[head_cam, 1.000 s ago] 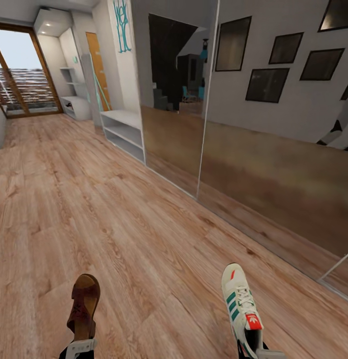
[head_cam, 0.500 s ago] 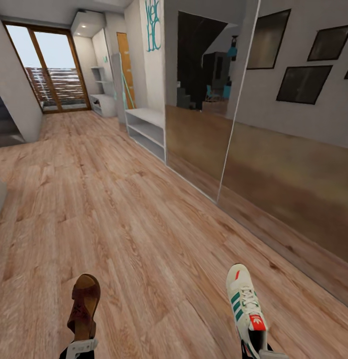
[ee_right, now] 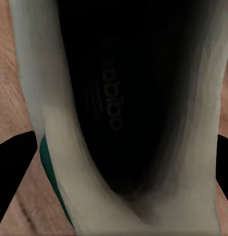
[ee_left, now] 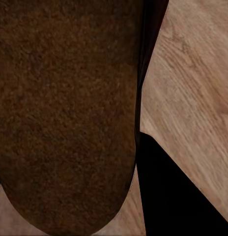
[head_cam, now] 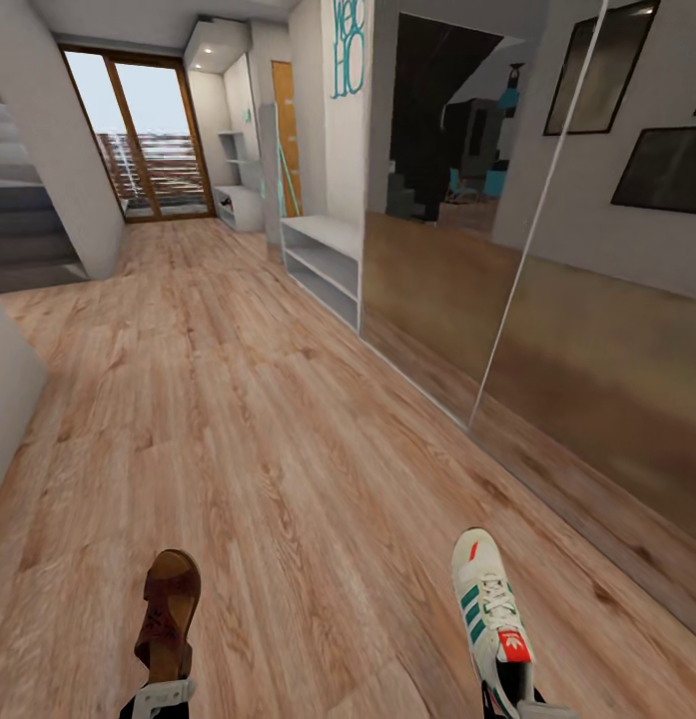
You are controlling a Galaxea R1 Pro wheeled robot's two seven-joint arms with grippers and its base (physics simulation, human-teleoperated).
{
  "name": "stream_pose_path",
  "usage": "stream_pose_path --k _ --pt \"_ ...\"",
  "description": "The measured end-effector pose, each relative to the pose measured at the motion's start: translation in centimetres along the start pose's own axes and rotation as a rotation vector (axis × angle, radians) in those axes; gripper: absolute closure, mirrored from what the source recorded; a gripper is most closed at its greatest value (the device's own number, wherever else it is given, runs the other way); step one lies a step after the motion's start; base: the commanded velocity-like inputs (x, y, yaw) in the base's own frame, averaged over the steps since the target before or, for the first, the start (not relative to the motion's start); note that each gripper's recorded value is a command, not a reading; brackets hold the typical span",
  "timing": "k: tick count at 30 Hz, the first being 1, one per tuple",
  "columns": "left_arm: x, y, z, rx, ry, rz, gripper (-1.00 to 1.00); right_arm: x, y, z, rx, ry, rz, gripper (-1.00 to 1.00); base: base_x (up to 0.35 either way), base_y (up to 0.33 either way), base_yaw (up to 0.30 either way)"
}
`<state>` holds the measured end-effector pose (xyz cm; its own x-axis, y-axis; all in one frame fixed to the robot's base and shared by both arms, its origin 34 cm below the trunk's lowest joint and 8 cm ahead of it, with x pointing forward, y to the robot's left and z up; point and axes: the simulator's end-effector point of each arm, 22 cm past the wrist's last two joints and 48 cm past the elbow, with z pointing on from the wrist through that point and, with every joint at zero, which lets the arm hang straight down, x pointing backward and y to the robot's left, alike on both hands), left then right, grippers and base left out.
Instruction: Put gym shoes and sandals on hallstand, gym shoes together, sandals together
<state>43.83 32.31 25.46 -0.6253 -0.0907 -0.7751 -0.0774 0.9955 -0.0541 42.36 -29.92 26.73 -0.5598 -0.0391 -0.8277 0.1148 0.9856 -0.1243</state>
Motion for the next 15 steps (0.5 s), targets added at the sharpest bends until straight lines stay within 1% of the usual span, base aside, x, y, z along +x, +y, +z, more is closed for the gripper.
stream_pose_path --k 3,6,10,15 --pt "0.00 0.02 0.00 -0.001 0.000 -0.001 1.00 0.02 -0.04 0.00 0.000 0.000 0.000 1.00 0.339 0.000 0.016" --pt "0.11 -0.02 -0.03 0.000 0.002 -0.002 1.00 0.04 -0.01 -0.01 0.000 0.001 0.000 1.00 0.338 0.000 0.118" --pt "0.54 -0.03 -0.16 0.000 0.011 -0.006 1.00 0.02 -0.05 0.01 0.000 0.000 -0.001 1.00 0.338 0.000 0.223" --pt "0.72 -0.03 -0.21 -0.001 0.015 -0.007 1.00 0.03 -0.09 0.01 0.000 0.001 -0.001 1.00 0.339 0.000 0.265"
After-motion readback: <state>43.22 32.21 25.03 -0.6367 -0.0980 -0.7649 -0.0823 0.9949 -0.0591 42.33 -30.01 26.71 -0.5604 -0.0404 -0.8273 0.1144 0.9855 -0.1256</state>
